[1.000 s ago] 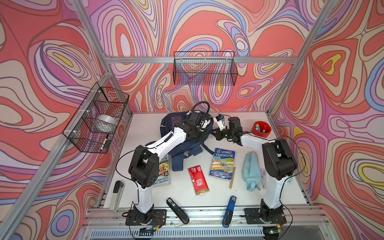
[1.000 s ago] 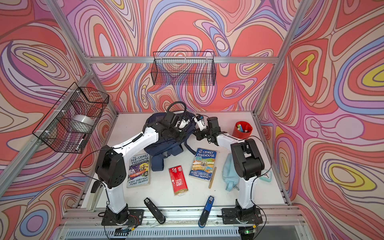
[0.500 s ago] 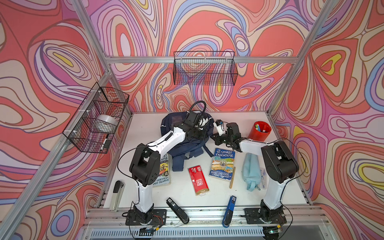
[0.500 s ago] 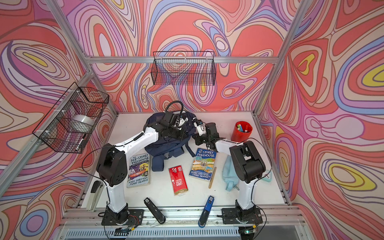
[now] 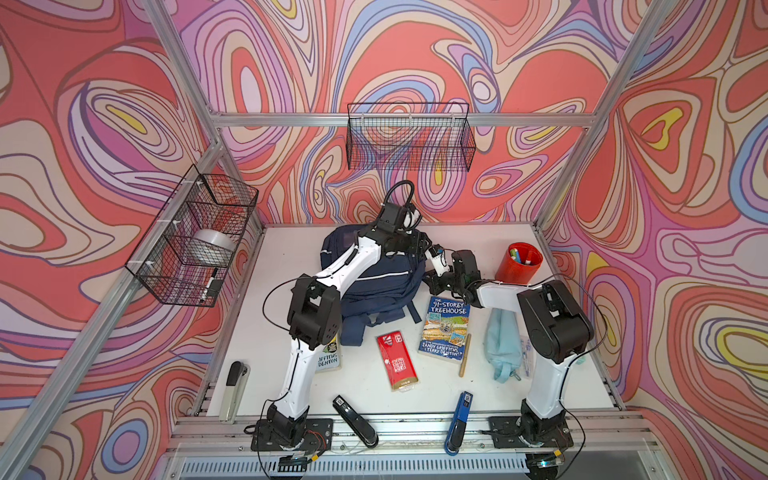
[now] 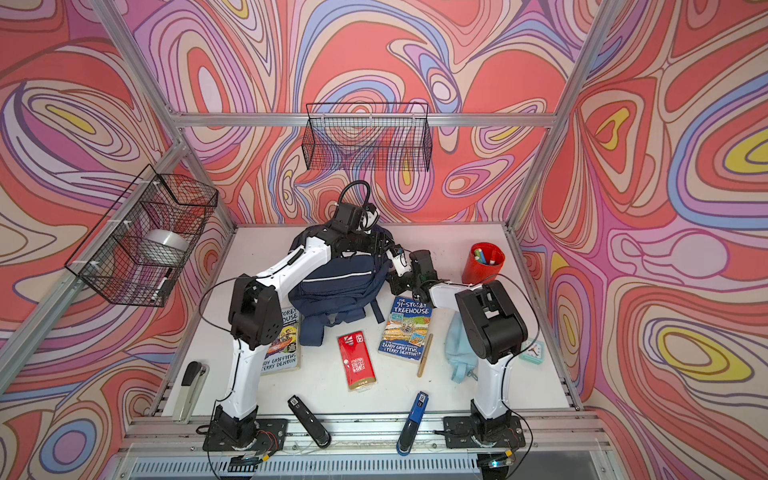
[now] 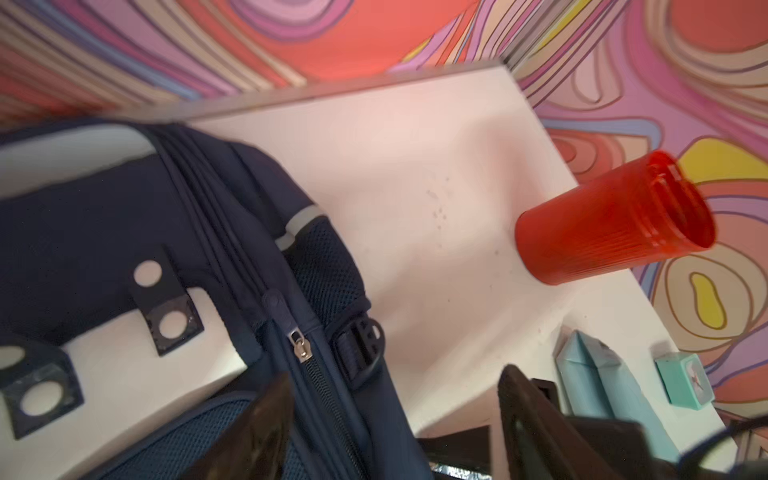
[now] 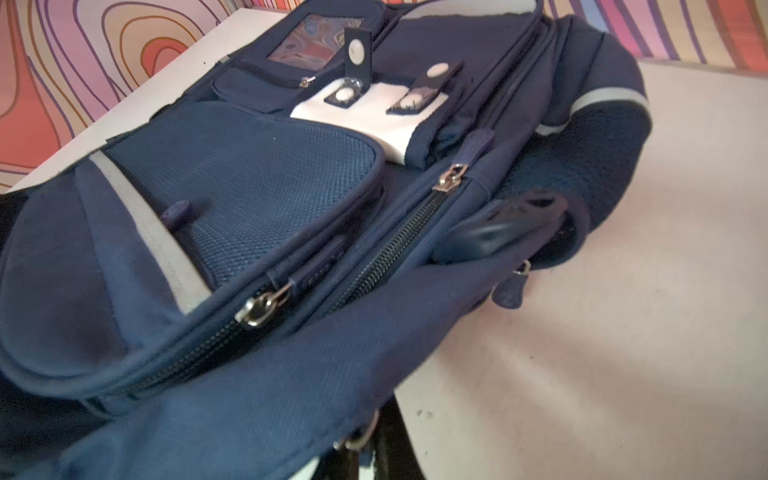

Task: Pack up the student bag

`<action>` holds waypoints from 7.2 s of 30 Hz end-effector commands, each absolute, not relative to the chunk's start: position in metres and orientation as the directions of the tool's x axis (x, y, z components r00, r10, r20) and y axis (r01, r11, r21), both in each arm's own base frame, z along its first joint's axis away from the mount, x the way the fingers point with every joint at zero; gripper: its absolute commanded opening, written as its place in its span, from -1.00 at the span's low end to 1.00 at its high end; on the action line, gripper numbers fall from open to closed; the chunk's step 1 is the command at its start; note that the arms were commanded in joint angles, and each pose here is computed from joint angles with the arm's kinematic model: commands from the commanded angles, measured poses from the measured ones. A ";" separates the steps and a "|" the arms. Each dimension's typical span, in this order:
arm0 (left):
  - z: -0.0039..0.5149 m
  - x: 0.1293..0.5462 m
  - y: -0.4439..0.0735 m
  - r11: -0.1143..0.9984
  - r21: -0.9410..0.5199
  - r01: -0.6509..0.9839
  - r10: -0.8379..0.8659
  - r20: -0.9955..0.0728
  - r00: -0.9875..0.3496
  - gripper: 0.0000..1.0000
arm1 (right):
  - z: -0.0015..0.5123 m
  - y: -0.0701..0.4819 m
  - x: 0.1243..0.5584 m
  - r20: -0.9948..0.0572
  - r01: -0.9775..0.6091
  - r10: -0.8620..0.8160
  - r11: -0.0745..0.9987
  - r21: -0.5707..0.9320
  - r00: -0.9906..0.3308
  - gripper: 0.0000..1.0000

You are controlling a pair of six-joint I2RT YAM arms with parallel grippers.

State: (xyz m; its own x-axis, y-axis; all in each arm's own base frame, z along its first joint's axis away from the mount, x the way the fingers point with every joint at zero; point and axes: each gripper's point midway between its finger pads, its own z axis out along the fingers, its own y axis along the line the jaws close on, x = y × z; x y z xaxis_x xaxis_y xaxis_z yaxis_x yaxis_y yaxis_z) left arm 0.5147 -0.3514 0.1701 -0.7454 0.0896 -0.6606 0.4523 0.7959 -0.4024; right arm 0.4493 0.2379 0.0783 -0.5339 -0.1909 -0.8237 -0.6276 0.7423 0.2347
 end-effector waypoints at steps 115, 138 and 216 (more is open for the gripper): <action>0.094 0.381 -0.296 0.601 0.055 0.797 0.667 -0.583 -0.463 0.00 | 0.066 0.259 0.437 -0.656 -0.487 -0.034 0.700 0.523 -0.754 -1.00; 0.085 0.385 -0.278 0.650 0.124 0.750 0.673 -0.553 -0.492 -0.27 | 0.059 0.256 0.430 -0.664 -0.505 -0.056 0.697 0.509 -0.746 -1.00; 0.177 0.386 -0.245 0.793 -0.180 0.582 0.322 -0.687 -0.652 0.13 | 0.128 0.312 0.408 -0.756 -0.660 -0.235 0.679 0.321 -0.610 -1.00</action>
State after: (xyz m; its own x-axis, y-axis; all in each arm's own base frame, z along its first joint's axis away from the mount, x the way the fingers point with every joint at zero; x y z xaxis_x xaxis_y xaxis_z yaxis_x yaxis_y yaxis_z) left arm 0.3822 -0.2566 0.1679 -0.7118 0.3140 -0.6283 0.5695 0.7815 -0.2547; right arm 0.4010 0.3040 0.1148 -0.6383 -0.2536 -0.7268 -0.6196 0.7295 0.2896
